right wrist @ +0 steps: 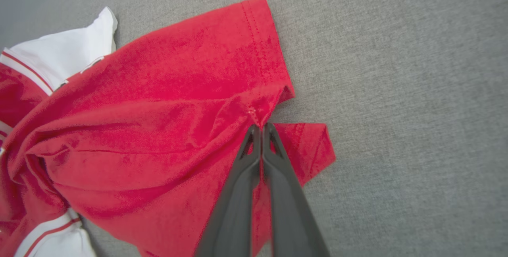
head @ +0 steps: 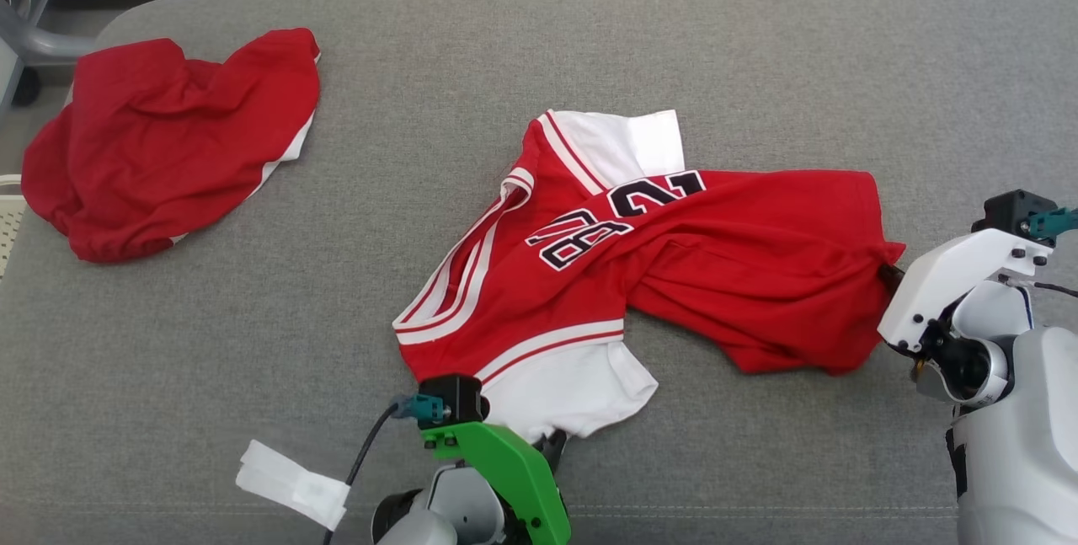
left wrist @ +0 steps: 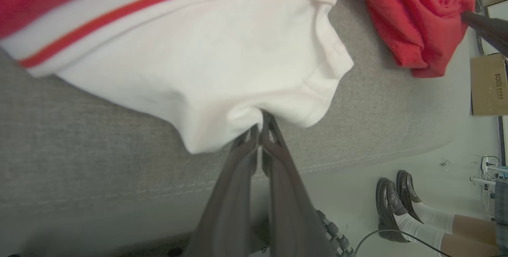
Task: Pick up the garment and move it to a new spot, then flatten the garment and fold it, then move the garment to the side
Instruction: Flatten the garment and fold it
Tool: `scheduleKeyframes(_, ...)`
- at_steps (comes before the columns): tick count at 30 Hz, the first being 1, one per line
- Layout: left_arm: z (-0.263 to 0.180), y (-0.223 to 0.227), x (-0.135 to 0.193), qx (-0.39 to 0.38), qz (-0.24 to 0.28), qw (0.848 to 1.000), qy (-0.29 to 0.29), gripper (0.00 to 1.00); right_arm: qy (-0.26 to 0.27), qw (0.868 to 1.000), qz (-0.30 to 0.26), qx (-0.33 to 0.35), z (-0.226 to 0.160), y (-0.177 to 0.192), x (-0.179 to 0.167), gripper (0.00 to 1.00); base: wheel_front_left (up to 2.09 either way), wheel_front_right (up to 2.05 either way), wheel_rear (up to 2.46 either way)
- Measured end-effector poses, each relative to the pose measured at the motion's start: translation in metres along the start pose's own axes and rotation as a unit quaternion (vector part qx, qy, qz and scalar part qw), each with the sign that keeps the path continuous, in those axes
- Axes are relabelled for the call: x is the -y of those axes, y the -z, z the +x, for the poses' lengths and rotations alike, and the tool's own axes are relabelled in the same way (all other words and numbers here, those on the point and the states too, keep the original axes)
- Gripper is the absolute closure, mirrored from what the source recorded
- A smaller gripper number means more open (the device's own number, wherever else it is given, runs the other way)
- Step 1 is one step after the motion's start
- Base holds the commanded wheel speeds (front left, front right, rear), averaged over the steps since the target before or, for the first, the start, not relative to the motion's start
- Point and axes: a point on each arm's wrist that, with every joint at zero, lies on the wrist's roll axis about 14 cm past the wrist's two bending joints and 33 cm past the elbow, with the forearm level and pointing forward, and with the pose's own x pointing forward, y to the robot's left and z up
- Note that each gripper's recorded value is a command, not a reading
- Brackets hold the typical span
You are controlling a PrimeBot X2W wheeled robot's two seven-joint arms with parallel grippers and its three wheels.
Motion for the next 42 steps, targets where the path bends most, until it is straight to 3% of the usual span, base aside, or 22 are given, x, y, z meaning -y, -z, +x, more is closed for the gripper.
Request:
scheduleKeyframes(6,-0.02,-0.056,0.021,0.099,-0.03,0.994,0.044,1.0,-0.028,0.998,0.006,0.048,-0.013,-0.027,-0.015,1.0,0.0,0.0,0.0)
scheduleKeyframes(13,-0.068,-0.133,0.052,0.234,-0.01,0.968,0.095,1.0,-0.066,0.99,0.015,0.12,-0.039,-0.066,-0.035,1.0,0.0,0.0,0.0)
scheduleKeyframes(15,-0.082,-0.154,0.06,0.27,0.005,0.957,0.104,1.0,-0.076,0.986,0.018,0.145,-0.046,-0.078,-0.04,1.0,0.0,0.0,0.0)
scheduleKeyframes(19,-0.12,-0.216,0.073,0.378,0.033,0.919,0.108,1.0,-0.1,0.974,0.02,0.204,-0.063,-0.11,-0.057,1.0,0.0,0.0,0.0)
scheduleKeyframes(22,-0.143,-0.252,0.078,0.437,0.042,0.892,0.105,1.0,-0.088,0.97,-0.005,0.227,-0.07,-0.123,-0.06,1.0,0.0,0.0,0.0)
scheduleKeyframes(27,-0.16,-0.289,0.093,0.484,0.057,0.866,0.109,1.0,-0.086,0.968,-0.035,0.234,-0.077,-0.134,-0.071,1.0,0.0,0.0,0.0)
scheduleKeyframes(36,-0.165,-0.331,0.13,0.522,0.066,0.839,0.14,1.0,-0.14,0.948,0.001,0.286,-0.095,-0.183,-0.095,1.0,0.0,0.0,0.0)
scheduleKeyframes(40,-0.165,-0.354,0.144,0.54,0.062,0.825,0.157,1.0,-0.148,0.938,-0.007,0.314,-0.095,-0.21,-0.107,1.0,0.0,0.0,0.0)
scheduleKeyframes(42,-0.161,-0.359,0.147,0.539,0.064,0.825,0.157,1.0,-0.144,0.936,-0.015,0.322,-0.094,-0.216,-0.108,1.0,0.0,0.0,0.0)
